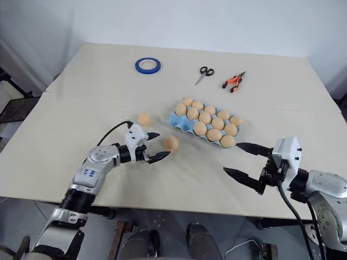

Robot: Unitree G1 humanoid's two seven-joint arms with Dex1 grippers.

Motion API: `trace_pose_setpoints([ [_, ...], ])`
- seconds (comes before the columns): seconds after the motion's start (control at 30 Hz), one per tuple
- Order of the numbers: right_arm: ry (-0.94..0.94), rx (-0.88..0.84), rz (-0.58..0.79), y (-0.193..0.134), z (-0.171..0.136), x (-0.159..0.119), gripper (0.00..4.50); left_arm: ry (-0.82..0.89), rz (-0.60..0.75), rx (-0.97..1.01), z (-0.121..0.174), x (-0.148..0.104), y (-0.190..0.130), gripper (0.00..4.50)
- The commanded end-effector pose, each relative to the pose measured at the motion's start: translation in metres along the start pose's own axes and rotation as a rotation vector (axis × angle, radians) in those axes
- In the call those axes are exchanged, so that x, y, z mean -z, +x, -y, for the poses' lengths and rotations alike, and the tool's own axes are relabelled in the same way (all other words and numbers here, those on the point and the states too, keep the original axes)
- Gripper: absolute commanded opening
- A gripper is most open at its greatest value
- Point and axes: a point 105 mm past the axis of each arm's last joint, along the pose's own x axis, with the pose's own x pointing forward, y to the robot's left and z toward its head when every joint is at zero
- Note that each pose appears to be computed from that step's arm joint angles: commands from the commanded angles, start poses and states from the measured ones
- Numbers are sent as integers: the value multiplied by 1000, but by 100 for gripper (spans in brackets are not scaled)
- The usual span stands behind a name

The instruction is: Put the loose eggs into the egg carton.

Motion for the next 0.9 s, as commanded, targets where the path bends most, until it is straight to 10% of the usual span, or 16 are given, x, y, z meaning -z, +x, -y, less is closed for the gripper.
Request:
trace_pose_setpoints([
  [0.03, -44, 16, 25, 1, -3, -8, 446, 44, 4, 16, 0, -11, 12, 450],
  [0.9, -59, 87, 24, 10, 4, -3, 450, 52, 89, -12, -4, -38, 67, 412],
])
